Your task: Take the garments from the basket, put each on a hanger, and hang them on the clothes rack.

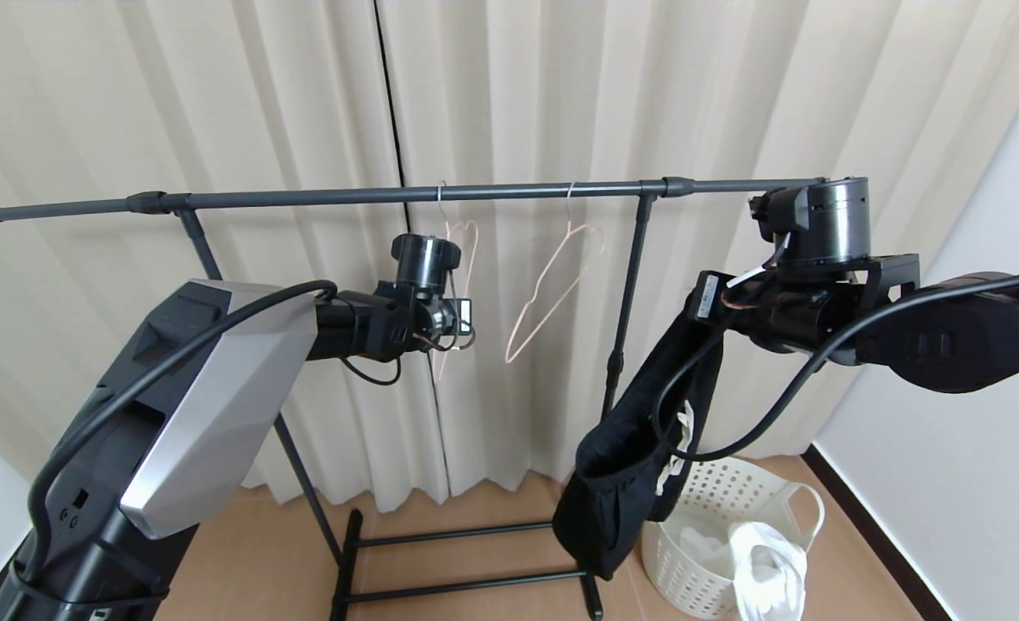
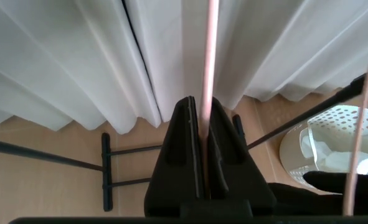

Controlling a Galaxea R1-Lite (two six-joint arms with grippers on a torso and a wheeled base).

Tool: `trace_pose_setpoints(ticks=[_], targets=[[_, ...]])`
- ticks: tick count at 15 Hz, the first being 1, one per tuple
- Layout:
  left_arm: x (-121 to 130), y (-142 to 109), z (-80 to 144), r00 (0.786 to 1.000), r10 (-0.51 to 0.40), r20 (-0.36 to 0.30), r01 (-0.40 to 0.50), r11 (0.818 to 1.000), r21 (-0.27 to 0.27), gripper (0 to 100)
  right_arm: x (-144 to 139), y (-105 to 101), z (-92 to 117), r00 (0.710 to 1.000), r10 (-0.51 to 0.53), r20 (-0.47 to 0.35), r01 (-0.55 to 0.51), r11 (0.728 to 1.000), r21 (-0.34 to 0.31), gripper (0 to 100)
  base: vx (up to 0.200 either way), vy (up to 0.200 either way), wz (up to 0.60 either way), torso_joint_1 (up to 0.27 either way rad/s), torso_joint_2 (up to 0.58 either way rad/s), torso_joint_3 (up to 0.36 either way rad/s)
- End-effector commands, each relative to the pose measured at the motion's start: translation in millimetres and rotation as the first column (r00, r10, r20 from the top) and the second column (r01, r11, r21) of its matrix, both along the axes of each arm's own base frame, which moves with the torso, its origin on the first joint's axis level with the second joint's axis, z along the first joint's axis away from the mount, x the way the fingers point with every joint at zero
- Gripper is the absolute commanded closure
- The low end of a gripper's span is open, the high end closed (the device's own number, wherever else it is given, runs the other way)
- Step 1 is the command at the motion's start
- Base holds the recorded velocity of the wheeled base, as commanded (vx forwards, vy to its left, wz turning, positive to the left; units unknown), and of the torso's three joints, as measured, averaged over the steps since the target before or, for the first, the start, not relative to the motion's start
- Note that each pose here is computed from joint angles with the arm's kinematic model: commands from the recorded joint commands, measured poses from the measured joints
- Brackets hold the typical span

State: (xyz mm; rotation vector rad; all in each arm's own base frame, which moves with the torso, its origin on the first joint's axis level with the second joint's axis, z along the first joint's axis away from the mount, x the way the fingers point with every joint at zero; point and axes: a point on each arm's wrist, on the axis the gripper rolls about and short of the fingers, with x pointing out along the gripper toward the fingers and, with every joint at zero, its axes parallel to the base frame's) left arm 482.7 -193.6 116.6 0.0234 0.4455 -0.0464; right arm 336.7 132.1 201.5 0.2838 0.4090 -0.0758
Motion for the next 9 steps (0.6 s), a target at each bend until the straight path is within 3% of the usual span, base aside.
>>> trace_pose_setpoints(ticks=[1, 9], targets=[[-0.8, -1.0, 3.8, 1.000, -0.002, 0.013, 0.002, 1.000, -0.005, 100, -0.1, 0.1, 0.4, 1.000, 0.001, 0.001, -0.001, 1.000, 0.000, 100, 0.000, 0.000, 0.00, 0.000, 0.00, 0.000], [-9.9, -6.3, 30.0, 0.997, -0.001, 0.072, 0.003, 0.999, -0.038, 100, -0.3, 0.1, -0.1, 1.000, 0.001, 0.000, -0.001, 1.000, -0.001, 100, 0.000, 0.000, 0.00, 0.000, 0.00, 0.000]])
